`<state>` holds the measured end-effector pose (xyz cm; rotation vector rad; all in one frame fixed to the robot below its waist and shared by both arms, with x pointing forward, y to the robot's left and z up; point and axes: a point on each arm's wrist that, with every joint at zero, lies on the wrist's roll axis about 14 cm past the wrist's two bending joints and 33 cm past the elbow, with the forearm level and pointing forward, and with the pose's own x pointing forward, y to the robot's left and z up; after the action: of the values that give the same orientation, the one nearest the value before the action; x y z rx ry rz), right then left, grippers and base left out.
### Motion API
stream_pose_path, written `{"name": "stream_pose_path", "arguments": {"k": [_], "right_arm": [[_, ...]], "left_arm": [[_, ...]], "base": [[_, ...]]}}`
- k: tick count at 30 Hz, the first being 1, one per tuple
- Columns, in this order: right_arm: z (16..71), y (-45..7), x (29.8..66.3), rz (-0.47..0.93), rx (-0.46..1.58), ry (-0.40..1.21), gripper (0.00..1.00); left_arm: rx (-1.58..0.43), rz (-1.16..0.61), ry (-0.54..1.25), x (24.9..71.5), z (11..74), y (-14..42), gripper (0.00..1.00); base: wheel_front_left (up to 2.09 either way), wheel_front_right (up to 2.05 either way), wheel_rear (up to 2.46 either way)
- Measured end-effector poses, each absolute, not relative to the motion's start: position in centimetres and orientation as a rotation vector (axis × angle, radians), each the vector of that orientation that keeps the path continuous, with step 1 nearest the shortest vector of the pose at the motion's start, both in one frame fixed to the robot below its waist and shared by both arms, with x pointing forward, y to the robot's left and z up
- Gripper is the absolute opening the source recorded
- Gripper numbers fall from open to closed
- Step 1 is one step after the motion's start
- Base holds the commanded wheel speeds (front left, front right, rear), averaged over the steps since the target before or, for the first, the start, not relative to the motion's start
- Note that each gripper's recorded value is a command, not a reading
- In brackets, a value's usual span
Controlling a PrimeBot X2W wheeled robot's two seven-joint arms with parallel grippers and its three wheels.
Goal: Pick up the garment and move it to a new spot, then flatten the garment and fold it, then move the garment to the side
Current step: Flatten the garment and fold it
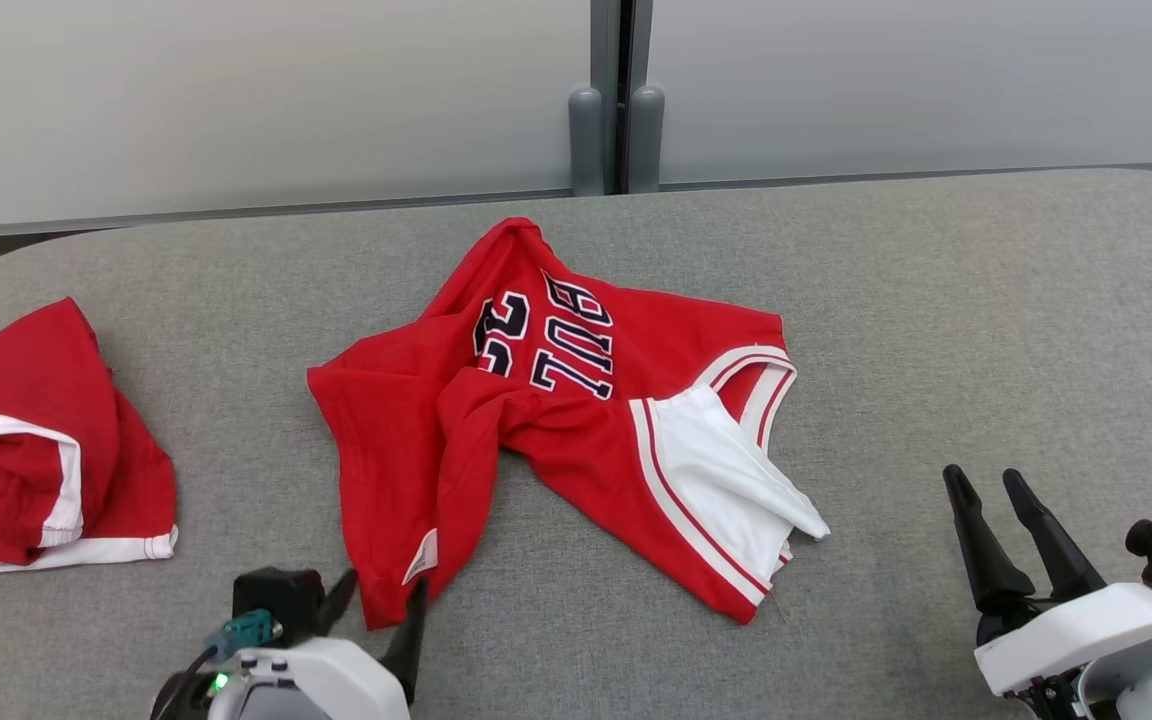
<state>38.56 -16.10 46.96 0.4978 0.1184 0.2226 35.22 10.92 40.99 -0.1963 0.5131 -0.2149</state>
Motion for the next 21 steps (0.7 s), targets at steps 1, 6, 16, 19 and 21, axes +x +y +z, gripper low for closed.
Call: {"name": "stream_pose_path", "arguments": {"k": [1,6,16,19,21], "right_arm": [[46.9,-16.2,38.5,0.221,0.496,0.121,1.0],[46.5,-16.3,38.6,0.216,0.494,0.133,1.0],[46.0,-15.6,39.3,0.232,0.498,0.147,1.0],[45.9,-15.7,39.4,0.229,0.497,0.15,1.0],[45.8,-15.8,39.4,0.226,0.497,0.153,1.0]], "left_arm": [[-0.212,-0.222,0.53,34.7,41.1,10.7,1.0],[-0.243,-0.22,0.583,33.6,41.1,10.9,0.93],[-0.261,-0.21,0.647,35.0,39.9,11.4,0.84],[-0.27,-0.218,0.676,35.1,39.3,11.2,0.58],[-0.268,-0.225,0.704,34.8,38.6,11.1,0.43]], "base": [[0.0,0.0,0.0],[0.0,0.0,0.0],[0.0,0.0,0.0],[0.0,0.0,0.0],[0.0,0.0,0.0]]}}
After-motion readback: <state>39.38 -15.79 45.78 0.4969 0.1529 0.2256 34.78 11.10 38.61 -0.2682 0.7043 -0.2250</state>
